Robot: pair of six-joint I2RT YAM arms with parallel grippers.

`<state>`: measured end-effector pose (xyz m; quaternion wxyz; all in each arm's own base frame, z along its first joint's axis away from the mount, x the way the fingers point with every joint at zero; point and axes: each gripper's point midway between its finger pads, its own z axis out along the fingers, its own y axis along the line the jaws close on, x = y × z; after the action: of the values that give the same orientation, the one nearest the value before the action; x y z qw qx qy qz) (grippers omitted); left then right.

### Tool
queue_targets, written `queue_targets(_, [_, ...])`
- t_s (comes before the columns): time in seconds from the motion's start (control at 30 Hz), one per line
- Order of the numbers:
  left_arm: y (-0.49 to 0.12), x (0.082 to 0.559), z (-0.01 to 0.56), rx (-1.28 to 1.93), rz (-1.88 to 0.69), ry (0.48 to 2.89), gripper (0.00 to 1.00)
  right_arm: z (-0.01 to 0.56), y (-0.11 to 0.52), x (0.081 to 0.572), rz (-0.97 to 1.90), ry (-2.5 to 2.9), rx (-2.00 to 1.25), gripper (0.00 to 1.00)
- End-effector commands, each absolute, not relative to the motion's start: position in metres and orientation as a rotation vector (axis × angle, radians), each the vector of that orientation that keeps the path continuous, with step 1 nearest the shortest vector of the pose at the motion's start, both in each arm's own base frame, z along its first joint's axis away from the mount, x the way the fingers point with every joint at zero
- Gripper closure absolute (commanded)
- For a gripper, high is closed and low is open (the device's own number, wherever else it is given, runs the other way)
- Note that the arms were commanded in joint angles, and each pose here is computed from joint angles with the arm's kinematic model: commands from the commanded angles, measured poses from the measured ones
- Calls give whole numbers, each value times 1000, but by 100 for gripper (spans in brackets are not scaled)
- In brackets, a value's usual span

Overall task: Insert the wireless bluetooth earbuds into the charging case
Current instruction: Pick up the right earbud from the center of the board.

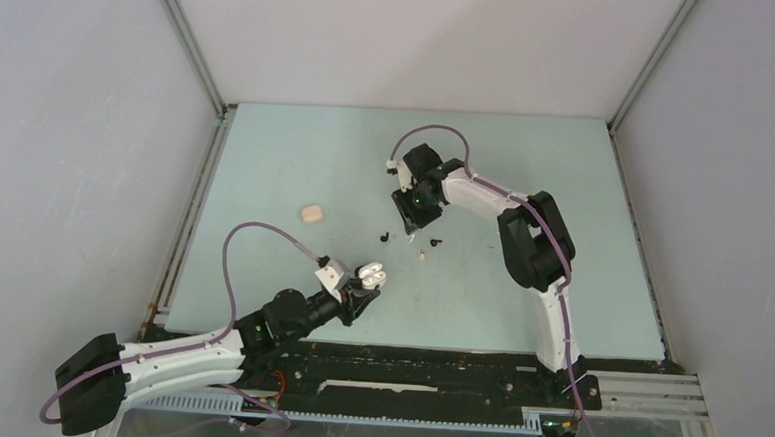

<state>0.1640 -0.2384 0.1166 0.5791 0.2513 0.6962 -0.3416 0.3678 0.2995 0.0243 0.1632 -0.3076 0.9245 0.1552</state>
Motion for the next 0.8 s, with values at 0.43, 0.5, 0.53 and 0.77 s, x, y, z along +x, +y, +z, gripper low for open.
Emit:
queue_targets(0.43, [-255,155,165,600,-932,1451,99,19,301,365,255,2651,-930,60])
queue_targets(0.5, [-255,155,165,600,-935,1452,100,20,301,365,253,2651,-931,60])
queue_targets(0.53, [-256,155,165,601,-935,1453,99,19,301,364,251,2653,-932,61])
queue_targets(0.77, [-258,153,165,608,-945,1463,100,15,302,362,266,2667,-939,67])
